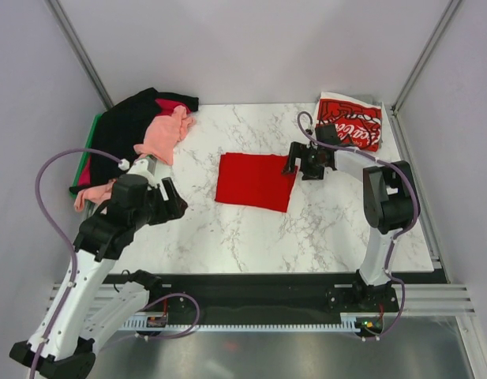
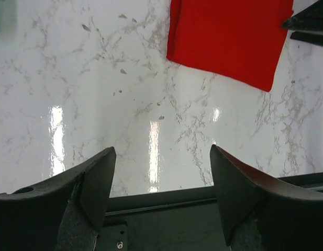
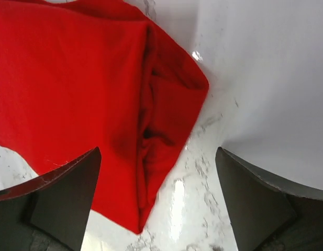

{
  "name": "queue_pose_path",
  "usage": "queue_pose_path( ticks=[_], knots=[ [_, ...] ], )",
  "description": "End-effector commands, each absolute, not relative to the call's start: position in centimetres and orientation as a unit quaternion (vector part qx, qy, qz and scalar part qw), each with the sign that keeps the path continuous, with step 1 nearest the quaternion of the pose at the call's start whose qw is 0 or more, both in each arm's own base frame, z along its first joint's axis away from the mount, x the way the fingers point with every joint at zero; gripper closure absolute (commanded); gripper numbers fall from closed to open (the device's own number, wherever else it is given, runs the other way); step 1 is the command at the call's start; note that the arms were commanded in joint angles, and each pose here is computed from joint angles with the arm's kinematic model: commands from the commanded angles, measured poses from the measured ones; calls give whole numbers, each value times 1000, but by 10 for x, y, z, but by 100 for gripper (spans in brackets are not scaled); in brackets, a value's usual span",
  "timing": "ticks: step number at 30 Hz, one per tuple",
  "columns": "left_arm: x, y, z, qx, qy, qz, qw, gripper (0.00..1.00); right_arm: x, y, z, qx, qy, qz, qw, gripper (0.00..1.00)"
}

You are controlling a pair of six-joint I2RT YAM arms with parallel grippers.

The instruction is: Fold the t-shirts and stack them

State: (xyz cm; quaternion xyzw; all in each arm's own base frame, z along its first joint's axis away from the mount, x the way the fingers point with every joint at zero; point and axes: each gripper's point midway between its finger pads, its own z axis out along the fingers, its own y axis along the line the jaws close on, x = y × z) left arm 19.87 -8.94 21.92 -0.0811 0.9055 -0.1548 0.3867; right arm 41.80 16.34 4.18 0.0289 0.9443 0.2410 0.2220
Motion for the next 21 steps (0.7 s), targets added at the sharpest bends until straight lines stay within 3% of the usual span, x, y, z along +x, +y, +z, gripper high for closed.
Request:
queue_pose_path(
  ticks=[1, 7, 12, 13, 15, 16, 17, 19, 21],
  knots=[
    [204, -66, 249, -73, 884, -109, 449, 20, 428, 179, 26, 29, 935, 278, 219, 2],
    [200, -47, 244, -101, 870, -80, 477, 19, 436, 186, 0, 55, 932, 294, 205, 4],
    [195, -40, 256, -121, 839, -96, 522, 14, 433, 208, -12, 54, 924, 329, 188, 16],
    [195, -36, 249, -132, 837, -88, 524, 14, 432, 212, -14, 52, 923, 334, 185, 22],
    [193, -30, 250, -152, 818, -93, 547, 12, 431, 222, -7, 37, 916, 353, 185, 45],
    [193, -27, 242, -160, 814, -89, 551, 11, 432, 227, -4, 33, 912, 365, 187, 48],
    [192, -26, 243, -159, 809, -90, 558, 10, 433, 231, -1, 30, 908, 375, 185, 61],
    [187, -22, 249, -160, 795, -95, 578, 9, 431, 241, -3, 21, 904, 391, 173, 71],
    [186, -21, 250, -162, 789, -97, 585, 9, 429, 248, -3, 14, 902, 396, 170, 87]
  ],
)
